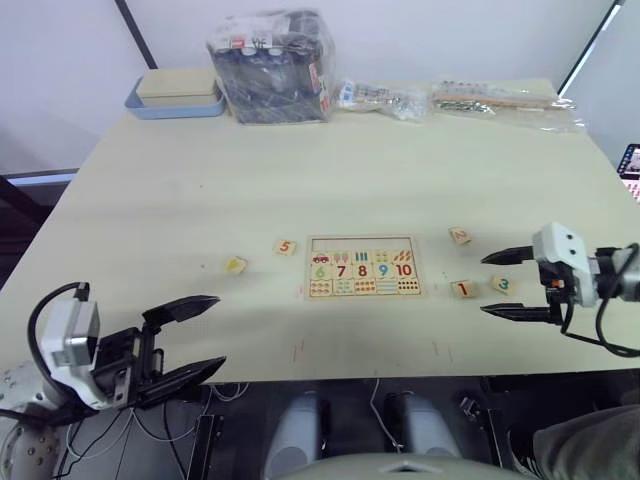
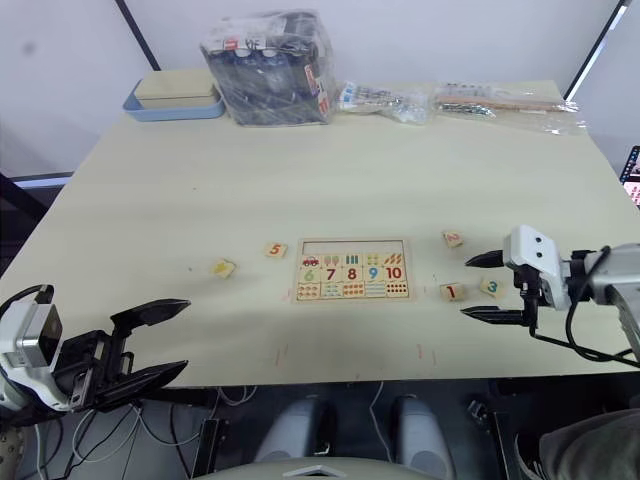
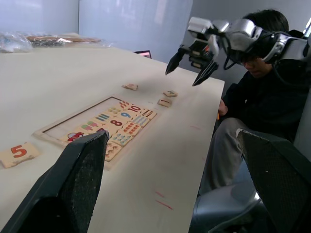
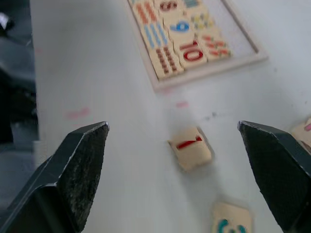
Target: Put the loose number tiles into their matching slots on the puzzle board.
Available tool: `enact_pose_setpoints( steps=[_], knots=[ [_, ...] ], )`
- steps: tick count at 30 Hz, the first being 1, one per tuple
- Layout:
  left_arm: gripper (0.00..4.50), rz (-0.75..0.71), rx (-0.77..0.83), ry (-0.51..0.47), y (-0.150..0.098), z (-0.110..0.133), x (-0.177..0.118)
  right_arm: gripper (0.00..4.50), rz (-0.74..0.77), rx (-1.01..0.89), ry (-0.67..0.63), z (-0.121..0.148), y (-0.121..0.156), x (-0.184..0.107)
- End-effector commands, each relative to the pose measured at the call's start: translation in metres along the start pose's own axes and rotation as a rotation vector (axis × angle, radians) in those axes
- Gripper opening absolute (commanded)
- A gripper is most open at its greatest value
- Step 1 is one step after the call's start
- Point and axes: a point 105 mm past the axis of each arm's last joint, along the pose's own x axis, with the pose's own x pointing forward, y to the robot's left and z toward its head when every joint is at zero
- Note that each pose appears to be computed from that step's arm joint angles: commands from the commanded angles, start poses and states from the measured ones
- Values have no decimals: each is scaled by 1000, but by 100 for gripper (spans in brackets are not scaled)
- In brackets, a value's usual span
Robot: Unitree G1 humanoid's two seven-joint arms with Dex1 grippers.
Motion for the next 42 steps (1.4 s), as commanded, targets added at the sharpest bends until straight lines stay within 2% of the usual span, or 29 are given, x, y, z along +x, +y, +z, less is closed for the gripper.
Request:
enact_pose_setpoints(
  steps=[1, 11, 14, 16, 17, 38, 41, 42],
  knots=[
    [450, -7, 27, 8, -1, 6, -2, 445, 41, -63, 36, -7, -12, 6],
    [450, 2, 23, 6, -2, 8, 3, 445, 144, -108, 34, -28, -23, 29],
    [450, 4, 19, 5, -3, 8, 4, 372, 158, -106, 38, -33, -23, 32],
    [450, 4, 19, 6, -3, 9, 4, 271, 158, -114, 38, -35, -24, 33],
    [450, 4, 19, 7, -3, 9, 3, 238, 158, -119, 39, -35, -24, 32],
    [450, 7, 15, 5, -5, 8, 0, 238, 140, -143, 31, -43, -26, 29],
    [450, 10, 19, 2, -4, 8, 0, 104, 142, -143, 30, -41, -27, 30],
    [450, 11, 22, 0, -4, 8, 0, 87, 142, -144, 28, -40, -27, 30]
  ],
)
